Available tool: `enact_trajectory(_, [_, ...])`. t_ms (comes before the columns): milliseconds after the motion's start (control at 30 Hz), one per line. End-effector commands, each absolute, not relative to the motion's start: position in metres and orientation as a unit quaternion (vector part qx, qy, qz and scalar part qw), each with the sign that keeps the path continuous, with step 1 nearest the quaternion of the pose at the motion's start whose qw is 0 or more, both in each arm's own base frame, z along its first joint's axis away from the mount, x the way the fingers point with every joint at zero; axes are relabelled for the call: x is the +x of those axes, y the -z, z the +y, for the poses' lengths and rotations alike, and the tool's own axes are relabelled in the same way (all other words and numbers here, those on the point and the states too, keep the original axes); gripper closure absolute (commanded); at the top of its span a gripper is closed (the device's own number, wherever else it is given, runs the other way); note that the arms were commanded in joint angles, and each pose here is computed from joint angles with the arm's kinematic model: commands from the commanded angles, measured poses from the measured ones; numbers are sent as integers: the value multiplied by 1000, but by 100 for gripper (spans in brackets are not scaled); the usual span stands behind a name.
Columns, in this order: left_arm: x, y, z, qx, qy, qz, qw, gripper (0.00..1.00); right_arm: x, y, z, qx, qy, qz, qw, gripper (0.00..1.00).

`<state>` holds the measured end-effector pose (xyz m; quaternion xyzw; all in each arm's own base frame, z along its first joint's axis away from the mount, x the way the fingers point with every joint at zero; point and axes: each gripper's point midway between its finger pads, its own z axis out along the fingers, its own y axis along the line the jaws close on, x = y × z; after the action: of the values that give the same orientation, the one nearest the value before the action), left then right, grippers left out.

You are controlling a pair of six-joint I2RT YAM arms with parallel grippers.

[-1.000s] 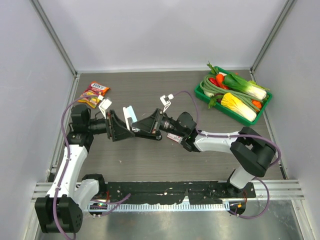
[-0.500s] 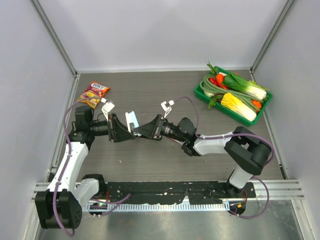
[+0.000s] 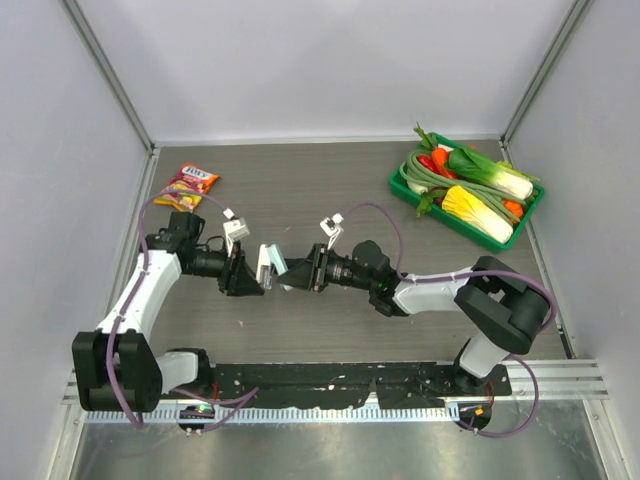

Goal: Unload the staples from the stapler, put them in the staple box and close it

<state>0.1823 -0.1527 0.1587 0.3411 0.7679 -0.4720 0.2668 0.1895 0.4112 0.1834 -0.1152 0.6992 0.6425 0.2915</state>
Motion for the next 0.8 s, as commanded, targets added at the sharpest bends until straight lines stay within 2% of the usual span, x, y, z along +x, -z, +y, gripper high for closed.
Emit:
enact_trajectory(0, [192,-151,-140,420,408,754,298,100,180,-180,405,-142,-632,707,284,99])
enact_trajectory(367, [204,-120,-136,484,300,755,326,100,178,-160,407,-173,-603,731,268,99])
enact_trajectory(767, [236,-114,-119,485,208,775,348,100,175,-145,408,-208,-584,744,252,99])
